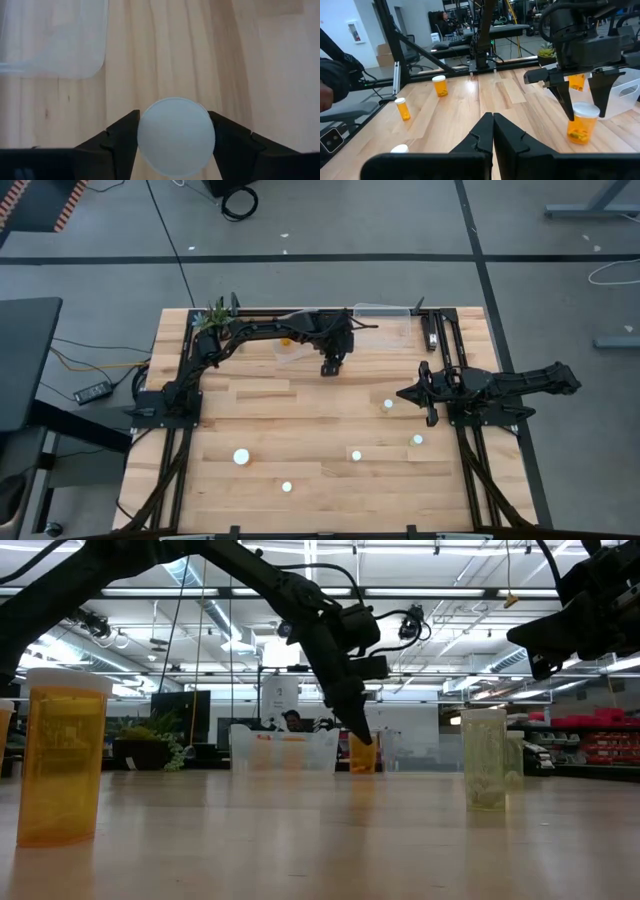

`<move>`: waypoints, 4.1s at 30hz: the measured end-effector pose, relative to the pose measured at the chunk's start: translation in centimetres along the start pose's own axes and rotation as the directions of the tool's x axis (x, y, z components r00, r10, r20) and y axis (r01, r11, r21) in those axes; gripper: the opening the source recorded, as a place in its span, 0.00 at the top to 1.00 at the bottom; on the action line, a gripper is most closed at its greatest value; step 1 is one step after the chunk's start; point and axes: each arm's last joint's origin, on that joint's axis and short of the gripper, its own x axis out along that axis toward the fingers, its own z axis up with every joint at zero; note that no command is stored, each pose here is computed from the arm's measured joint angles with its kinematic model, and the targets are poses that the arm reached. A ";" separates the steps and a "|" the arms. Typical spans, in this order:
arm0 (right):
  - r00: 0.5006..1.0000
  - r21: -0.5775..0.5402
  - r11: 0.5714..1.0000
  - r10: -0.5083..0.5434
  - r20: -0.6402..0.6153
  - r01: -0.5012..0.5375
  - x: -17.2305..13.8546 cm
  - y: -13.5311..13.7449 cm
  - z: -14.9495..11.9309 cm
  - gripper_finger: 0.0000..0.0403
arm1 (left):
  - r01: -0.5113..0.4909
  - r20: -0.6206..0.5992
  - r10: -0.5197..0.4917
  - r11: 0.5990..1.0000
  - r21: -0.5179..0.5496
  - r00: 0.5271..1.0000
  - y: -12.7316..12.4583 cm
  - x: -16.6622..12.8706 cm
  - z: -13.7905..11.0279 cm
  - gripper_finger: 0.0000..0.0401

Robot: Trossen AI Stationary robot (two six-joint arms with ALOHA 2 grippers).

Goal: Pick and place medicine bottles into bin by pill shape (circle, oval)
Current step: Put the orange capsule bottle into the left transparent bin

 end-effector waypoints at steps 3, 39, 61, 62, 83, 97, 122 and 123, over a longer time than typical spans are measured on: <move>1.000 0.000 1.000 0.000 0.000 0.000 0.0 0.0 0.0 0.95 | 0.006 -0.014 -0.006 1.000 -0.024 1.000 -0.1 -0.1 -0.1 0.44; 1.000 -0.001 1.000 -0.001 -0.003 0.001 0.0 0.0 0.0 0.95 | -0.092 -0.072 0.076 0.965 -0.244 0.995 3.6 -9.7 -1.9 0.44; 1.000 -0.001 1.000 -0.001 -0.004 0.001 0.0 0.0 0.0 0.95 | -0.162 -0.071 0.148 0.946 -0.280 0.986 5.8 -6.3 -5.9 0.43; 1.000 -0.001 1.000 -0.001 -0.004 0.001 0.0 0.0 0.0 0.95 | -0.165 -0.065 0.153 0.946 -0.281 0.986 5.8 -6.1 -5.9 0.43; 1.000 -0.001 1.000 -0.001 -0.004 0.001 0.0 0.0 0.0 0.95 | -0.151 -0.117 0.122 0.947 -0.283 0.986 5.2 -5.1 -7.3 0.43; 1.000 -0.001 1.000 -0.001 -0.004 0.001 0.0 0.0 0.0 0.95 | -0.143 -0.135 0.109 0.951 -0.274 0.985 5.1 -5.1 -7.5 0.39; 1.000 -0.001 1.000 -0.001 -0.004 0.001 0.0 0.0 0.0 0.95 | -0.193 -0.099 0.172 0.942 -0.273 0.980 5.2 -8.3 -6.8 0.30; 1.000 -0.001 1.000 -0.001 -0.004 0.001 0.0 0.0 0.0 0.95 | -0.199 -0.094 0.179 0.940 -0.276 0.979 5.2 -8.7 -6.7 0.30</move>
